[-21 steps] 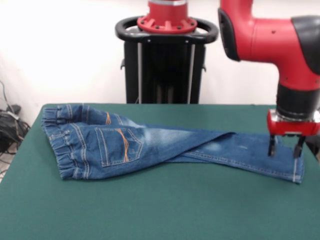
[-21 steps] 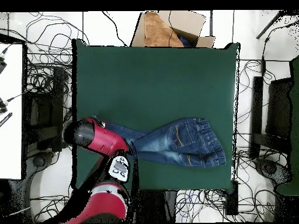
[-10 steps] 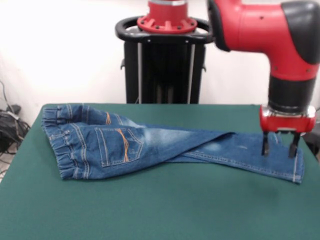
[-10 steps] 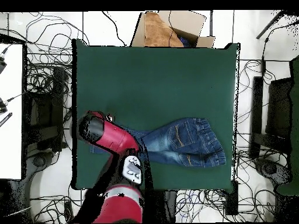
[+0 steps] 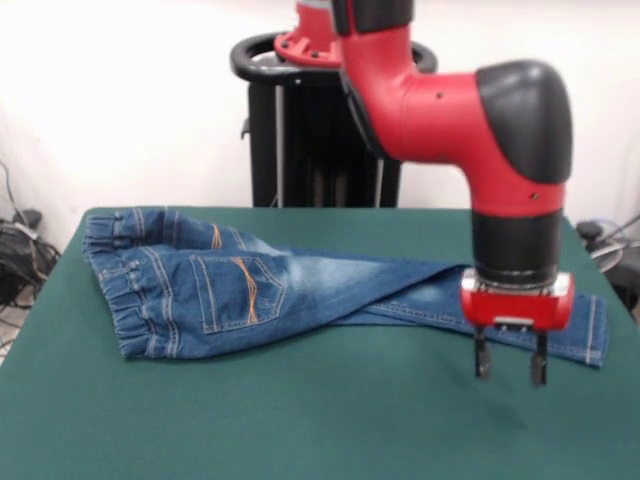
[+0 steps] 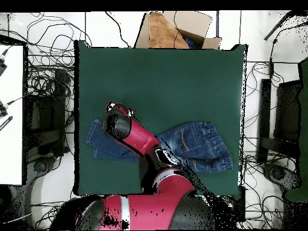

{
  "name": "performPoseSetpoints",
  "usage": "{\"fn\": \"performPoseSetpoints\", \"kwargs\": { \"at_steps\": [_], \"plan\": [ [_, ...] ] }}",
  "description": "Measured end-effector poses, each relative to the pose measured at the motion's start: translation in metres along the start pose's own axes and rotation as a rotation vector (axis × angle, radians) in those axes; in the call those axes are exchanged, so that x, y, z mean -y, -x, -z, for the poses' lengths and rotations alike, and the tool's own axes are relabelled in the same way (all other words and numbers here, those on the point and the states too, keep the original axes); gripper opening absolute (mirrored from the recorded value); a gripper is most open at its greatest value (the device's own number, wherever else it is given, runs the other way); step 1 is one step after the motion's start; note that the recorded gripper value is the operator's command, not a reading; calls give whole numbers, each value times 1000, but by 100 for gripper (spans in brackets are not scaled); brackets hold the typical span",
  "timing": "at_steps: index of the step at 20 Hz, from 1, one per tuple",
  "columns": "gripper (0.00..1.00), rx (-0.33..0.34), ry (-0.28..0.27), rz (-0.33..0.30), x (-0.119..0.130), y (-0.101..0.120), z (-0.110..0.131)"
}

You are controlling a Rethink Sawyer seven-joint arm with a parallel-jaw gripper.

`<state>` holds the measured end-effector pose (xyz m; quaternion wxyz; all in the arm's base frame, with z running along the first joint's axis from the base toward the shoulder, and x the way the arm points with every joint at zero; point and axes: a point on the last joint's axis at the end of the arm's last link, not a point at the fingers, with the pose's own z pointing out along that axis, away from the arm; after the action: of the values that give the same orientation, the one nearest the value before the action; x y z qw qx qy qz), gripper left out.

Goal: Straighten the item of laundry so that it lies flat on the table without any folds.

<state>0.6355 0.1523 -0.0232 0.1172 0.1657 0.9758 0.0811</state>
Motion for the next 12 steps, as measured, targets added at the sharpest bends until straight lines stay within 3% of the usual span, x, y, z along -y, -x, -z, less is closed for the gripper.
{"fn": "performPoseSetpoints", "kwargs": {
  "at_steps": [5, 12],
  "plan": [
    [100, -47, 36, -17, -5, -23, -16],
    [100, -109, 68, 17, -32, -62, -22]
  ]
}}
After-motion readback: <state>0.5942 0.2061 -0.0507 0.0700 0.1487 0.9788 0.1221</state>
